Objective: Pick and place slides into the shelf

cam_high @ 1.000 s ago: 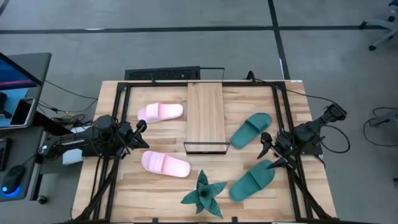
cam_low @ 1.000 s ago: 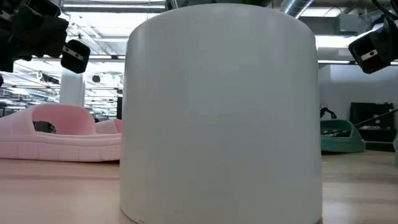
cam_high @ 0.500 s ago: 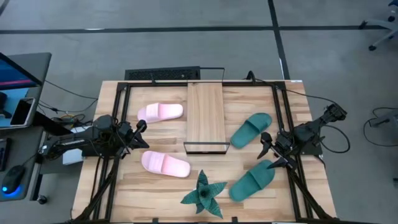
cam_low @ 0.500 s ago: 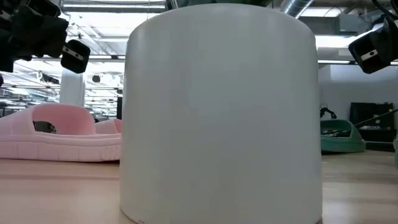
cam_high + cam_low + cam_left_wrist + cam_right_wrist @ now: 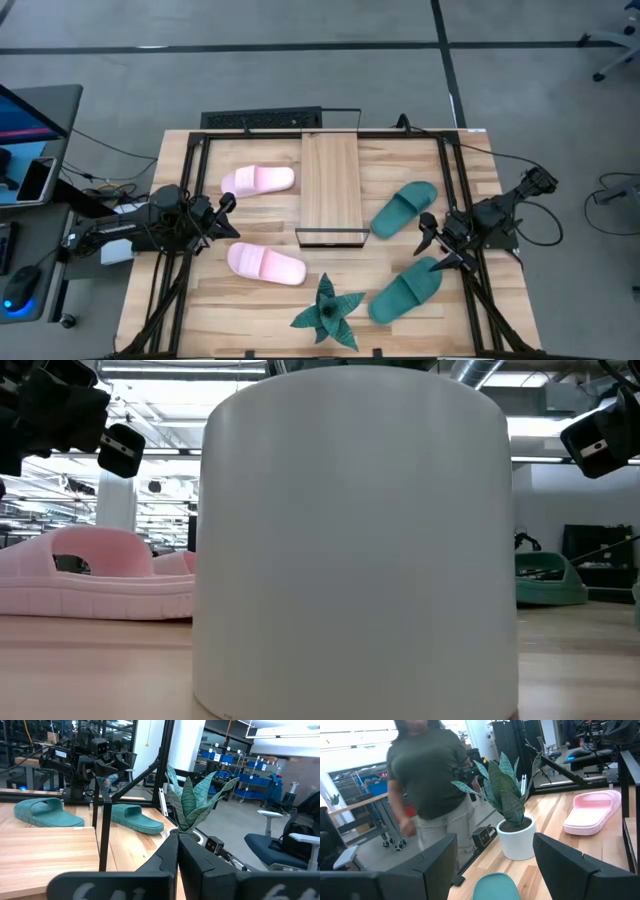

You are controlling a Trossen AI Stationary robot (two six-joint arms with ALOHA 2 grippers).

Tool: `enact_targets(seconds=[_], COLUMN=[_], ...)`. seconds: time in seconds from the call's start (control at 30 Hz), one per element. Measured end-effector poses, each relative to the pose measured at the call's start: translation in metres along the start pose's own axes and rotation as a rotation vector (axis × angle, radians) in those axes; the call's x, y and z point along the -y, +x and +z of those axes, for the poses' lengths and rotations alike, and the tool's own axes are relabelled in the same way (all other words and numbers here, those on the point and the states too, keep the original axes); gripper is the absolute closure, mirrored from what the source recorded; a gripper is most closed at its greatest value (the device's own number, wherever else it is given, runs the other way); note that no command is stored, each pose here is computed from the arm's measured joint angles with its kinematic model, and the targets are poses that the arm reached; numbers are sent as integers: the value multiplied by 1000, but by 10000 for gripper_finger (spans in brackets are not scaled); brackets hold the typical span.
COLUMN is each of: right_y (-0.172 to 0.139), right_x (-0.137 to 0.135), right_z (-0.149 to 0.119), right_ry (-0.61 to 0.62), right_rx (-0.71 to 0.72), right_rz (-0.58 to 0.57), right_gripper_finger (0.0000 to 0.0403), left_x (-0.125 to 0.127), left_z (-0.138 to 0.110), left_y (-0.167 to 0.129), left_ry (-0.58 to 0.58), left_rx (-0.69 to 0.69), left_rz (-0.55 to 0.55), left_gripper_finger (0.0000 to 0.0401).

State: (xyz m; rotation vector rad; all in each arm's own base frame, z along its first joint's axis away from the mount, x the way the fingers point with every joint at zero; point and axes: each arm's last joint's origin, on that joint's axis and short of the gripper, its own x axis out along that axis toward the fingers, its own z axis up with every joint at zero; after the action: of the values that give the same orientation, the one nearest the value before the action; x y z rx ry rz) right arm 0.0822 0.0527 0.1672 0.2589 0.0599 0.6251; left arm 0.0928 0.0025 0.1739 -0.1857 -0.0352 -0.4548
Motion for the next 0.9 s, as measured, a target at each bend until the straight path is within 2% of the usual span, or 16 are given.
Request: enact_targets(seconds=[0.3, 0.43, 0.53, 0.7, 0.8, 0.9], right_y=[0, 0, 0, 0, 0, 0], right_x=[0, 0, 0, 0, 0, 0], right_z=[0, 0, 0, 0, 0, 0], right_ry=[0, 0, 0, 0, 0, 0], right_rx=[0, 0, 0, 0, 0, 0], right_rz=[0, 0, 0, 0, 0, 0], right_gripper_finger=[149, 149, 149, 149, 149, 149], left_x=[0, -1, -4, -14, -18, -20], left_z=[0, 1, 4, 5, 5, 5], left_y=[0, 0, 0, -4, -7, -9], left_ry=[-11, -144, -316, -653, -756, -780], left_rx=[0, 14, 94, 308, 417, 500], left_rz=[0, 31, 156, 443, 564, 660], left_gripper_finger=[401, 401, 401, 401, 401, 401])
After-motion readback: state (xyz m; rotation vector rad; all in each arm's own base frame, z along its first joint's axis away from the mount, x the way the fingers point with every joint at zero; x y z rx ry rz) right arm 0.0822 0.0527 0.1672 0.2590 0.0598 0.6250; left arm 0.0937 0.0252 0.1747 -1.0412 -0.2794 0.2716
